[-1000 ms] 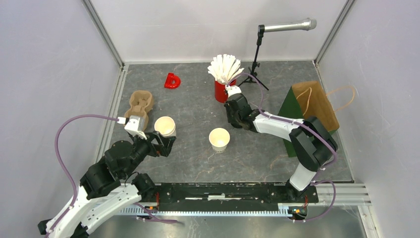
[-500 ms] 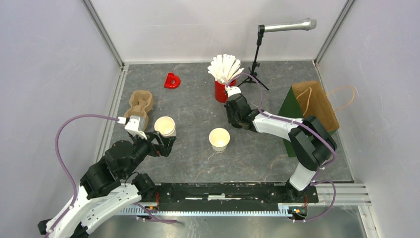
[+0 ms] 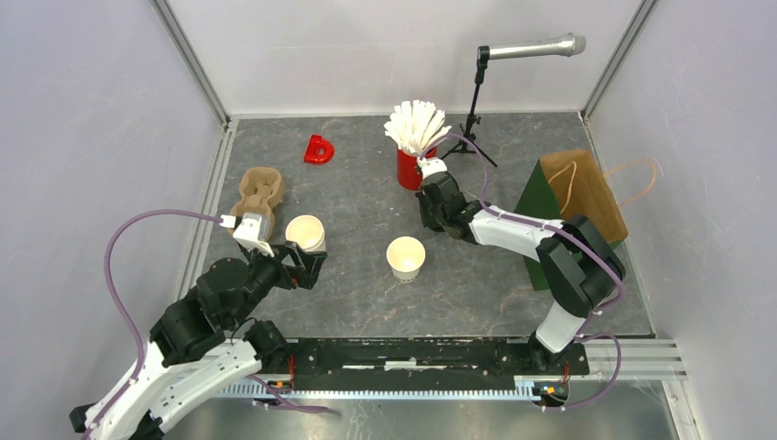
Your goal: Pack the takeout coffee
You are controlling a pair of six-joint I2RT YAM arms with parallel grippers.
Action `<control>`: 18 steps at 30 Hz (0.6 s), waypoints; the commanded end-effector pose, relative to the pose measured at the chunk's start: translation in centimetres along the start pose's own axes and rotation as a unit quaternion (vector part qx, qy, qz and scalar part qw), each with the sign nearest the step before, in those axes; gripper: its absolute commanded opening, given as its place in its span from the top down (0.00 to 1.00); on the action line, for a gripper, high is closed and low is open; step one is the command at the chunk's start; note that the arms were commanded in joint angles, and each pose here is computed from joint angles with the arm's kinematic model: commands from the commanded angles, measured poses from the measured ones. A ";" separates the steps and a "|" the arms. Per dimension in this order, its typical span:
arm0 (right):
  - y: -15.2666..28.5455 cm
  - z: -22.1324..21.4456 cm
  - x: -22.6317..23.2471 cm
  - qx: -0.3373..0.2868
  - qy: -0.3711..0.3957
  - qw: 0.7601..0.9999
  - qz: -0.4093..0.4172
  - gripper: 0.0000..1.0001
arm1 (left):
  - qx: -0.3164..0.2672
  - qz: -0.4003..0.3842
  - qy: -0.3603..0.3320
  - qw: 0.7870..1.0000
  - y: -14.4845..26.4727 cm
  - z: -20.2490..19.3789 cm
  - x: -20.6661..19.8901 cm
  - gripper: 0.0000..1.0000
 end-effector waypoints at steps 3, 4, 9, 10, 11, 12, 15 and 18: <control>1.6 2.3 0.2 -0.039 -0.019 0.999 0.011 1.00 | -0.004 0.002 0.010 1.000 -0.2 0.2 -0.2 0.00; 1.6 2.3 0.1 -0.039 -0.019 0.999 0.011 1.00 | -0.004 0.002 0.010 1.000 -0.2 0.3 -0.2 0.00; 1.4 1.8 0.0 -0.033 -0.017 0.999 0.010 0.95 | -0.004 0.002 0.010 1.000 -0.2 0.3 -0.2 0.00; 1.4 1.7 0.0 -0.030 -0.017 0.999 0.012 0.95 | -0.003 0.002 0.010 1.000 -0.2 0.2 -0.2 0.00; 1.3 1.6 -0.1 -0.028 -0.016 0.999 0.013 0.97 | -0.004 0.002 0.010 1.000 -0.2 0.3 -0.2 0.00; 1.3 1.5 0.0 -0.025 -0.014 0.999 0.016 1.00 | -0.004 0.002 0.010 1.000 -0.2 0.2 -0.2 0.00; 1.2 2.0 0.3 -0.036 -0.017 0.999 0.030 1.00 | -0.004 0.002 0.011 1.000 -0.2 0.3 -0.2 0.00; 1.3 2.1 0.0 -0.037 -0.017 0.999 0.028 0.95 | -0.005 0.003 0.010 1.000 -0.2 0.3 -0.1 0.00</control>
Point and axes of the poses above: each gripper's point midway between its finger pads, its own y axis back along the fingers, its own x axis along the line the jaws close on, z = x × y, the point moved 3 cm from there along y, back along the fingers, and after that the axes turned 8 degrees about -y, right-handed, at the moved point
